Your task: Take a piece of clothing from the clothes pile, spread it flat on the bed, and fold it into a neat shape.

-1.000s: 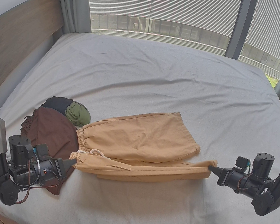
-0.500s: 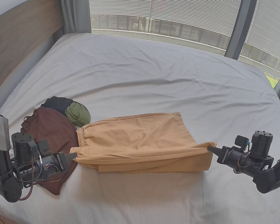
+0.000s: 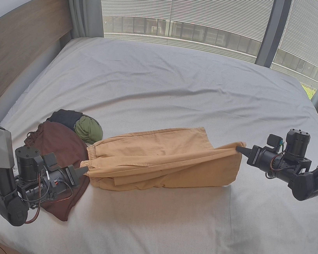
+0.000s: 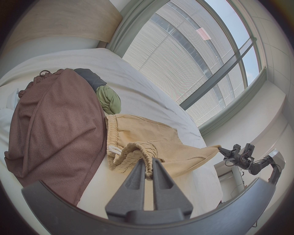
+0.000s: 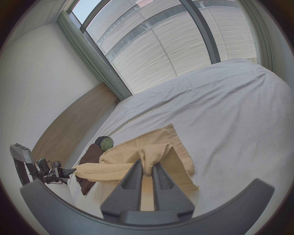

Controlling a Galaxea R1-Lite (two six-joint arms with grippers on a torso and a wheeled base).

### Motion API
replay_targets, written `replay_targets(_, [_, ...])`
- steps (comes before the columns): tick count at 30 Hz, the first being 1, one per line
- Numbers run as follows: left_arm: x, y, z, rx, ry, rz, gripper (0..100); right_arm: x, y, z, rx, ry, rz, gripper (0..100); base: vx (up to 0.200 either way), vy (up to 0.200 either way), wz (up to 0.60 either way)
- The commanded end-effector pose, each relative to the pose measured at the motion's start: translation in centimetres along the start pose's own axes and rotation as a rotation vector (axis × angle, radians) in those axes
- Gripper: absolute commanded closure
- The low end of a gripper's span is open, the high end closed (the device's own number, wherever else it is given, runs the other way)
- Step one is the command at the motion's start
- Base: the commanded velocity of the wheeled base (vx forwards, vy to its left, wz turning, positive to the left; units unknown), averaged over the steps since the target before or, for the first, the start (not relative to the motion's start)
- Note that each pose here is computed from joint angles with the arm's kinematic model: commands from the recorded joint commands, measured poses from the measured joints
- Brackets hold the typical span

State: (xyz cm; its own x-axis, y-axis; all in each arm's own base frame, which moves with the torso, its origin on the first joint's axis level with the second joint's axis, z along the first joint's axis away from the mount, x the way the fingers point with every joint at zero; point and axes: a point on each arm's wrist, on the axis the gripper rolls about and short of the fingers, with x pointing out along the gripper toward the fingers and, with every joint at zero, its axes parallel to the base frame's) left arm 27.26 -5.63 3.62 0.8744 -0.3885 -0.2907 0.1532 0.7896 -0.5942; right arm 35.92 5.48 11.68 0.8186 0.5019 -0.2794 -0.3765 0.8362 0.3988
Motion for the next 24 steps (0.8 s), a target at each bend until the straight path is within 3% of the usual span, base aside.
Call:
replay_targets(1, [0.6,0.4,-0.3,-0.009,0.004,0.015,100,1.4,-0.4,0.8,-0.007,-0.015,0.003,100,0.0,0.0,0.0])
replay_targets(16, [1.5,0.5,0.3,-0.063,-0.047,0.032,100,5.4,-1.5,2.0,-0.024,-0.041,0.024,100,0.0,0.0,0.0])
replay_targets(24, [2.1,1.6,0.4,-0.074,-0.054,0.065,100,7.9,-1.8,2.4,-0.042,-0.073,0.046,100,0.0,0.0,0.0])
